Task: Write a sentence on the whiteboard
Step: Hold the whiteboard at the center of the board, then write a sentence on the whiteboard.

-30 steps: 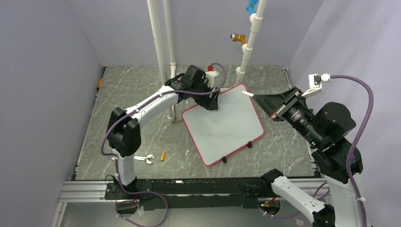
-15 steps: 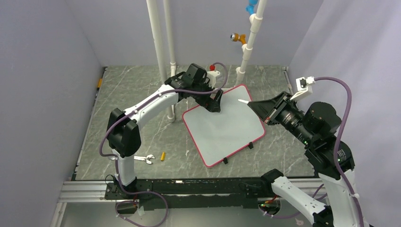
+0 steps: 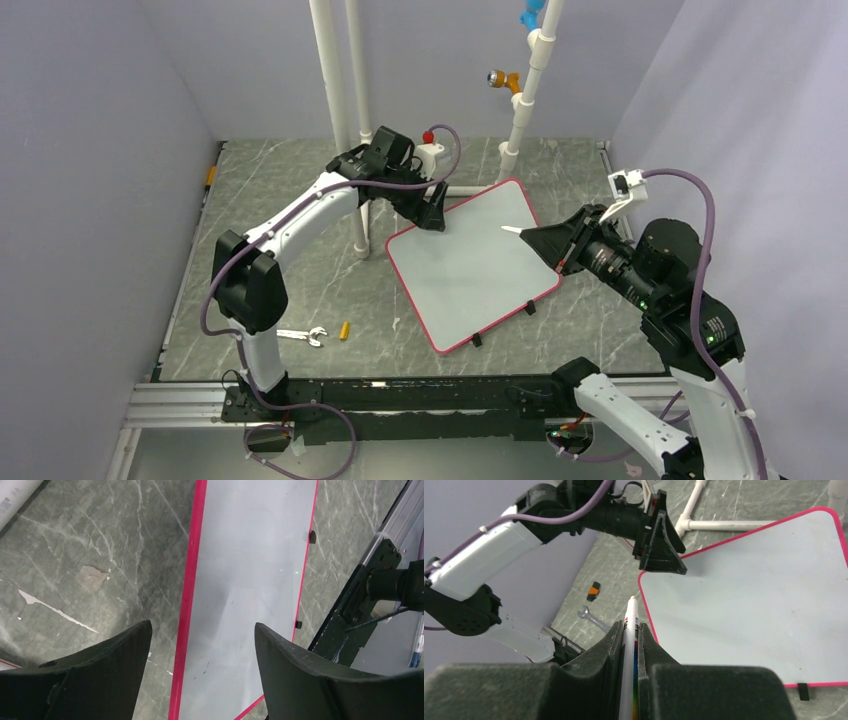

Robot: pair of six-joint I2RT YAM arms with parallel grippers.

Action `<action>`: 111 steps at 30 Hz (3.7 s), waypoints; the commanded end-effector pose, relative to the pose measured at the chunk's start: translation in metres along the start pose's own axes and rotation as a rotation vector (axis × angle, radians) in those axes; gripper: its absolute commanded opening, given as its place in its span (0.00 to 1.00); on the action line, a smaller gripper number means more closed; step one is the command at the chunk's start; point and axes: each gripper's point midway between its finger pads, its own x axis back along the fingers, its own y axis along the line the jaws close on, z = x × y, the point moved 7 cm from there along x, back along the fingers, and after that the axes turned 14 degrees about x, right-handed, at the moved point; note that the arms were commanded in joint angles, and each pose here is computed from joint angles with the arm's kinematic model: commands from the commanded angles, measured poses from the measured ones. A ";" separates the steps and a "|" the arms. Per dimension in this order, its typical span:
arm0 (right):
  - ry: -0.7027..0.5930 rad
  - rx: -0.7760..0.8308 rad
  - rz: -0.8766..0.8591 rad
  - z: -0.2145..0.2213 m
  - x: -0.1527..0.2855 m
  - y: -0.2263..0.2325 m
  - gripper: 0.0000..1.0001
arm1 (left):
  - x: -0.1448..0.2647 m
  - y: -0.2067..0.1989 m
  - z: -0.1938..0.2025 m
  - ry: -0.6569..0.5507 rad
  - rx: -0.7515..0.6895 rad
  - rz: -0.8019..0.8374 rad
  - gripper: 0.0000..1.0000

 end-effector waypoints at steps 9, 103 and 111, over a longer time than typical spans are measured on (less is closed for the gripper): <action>0.123 0.119 0.020 0.025 -0.028 -0.018 0.00 | 0.012 -0.002 0.014 0.039 -0.085 0.132 0.62; 0.197 0.484 0.078 0.167 -0.157 0.055 0.00 | 0.020 -0.029 0.022 -0.051 -0.013 0.049 0.00; 0.236 0.483 0.030 0.180 -0.155 0.056 0.00 | 0.020 -0.029 0.022 -0.051 -0.014 0.047 0.00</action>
